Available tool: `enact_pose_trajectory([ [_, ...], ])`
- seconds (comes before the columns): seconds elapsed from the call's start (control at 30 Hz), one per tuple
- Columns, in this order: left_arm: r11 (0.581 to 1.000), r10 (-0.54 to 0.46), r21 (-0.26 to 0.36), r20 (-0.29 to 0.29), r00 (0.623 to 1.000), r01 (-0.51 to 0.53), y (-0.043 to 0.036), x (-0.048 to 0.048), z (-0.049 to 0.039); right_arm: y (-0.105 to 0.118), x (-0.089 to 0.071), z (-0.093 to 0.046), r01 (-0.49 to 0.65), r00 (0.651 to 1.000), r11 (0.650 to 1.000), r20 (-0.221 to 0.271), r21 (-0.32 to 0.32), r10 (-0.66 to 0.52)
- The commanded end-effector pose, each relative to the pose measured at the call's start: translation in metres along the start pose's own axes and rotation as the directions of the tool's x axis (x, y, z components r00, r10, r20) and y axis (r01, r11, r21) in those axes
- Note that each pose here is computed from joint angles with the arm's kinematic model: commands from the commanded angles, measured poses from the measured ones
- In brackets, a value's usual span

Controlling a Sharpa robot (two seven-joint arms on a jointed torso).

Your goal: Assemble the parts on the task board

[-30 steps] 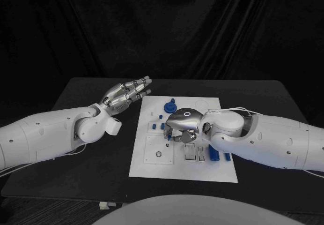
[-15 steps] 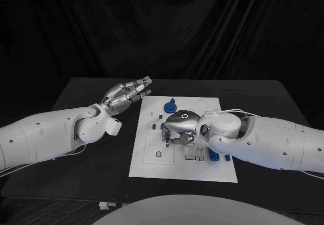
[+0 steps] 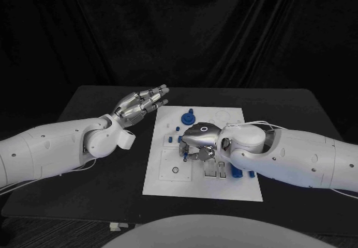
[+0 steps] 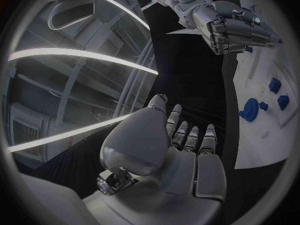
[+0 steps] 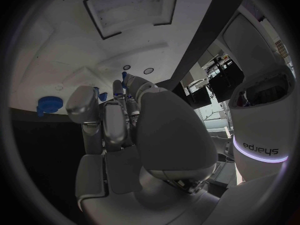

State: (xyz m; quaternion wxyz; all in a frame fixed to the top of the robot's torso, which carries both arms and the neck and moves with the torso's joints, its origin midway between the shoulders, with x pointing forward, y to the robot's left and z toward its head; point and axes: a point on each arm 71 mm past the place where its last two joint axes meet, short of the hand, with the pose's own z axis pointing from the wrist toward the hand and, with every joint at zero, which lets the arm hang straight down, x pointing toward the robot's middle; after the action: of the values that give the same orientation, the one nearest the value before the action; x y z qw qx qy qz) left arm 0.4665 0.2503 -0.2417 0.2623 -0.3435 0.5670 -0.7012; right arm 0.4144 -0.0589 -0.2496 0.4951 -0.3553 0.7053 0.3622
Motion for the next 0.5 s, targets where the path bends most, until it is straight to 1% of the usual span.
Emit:
enact_pose_trajectory([
  [0.03,1.0,-0.015,0.007,-0.012,1.0,0.015,0.0004,0.0018,0.0001,-0.0005,0.0028,0.0004,-0.001,1.0,1.0,-0.018,0.003,0.002],
  [0.5,1.0,-0.016,-0.001,-0.014,1.0,0.016,0.0014,0.0016,0.0006,-0.0003,0.0059,0.0006,-0.005,0.999,1.0,-0.042,0.006,0.006],
])
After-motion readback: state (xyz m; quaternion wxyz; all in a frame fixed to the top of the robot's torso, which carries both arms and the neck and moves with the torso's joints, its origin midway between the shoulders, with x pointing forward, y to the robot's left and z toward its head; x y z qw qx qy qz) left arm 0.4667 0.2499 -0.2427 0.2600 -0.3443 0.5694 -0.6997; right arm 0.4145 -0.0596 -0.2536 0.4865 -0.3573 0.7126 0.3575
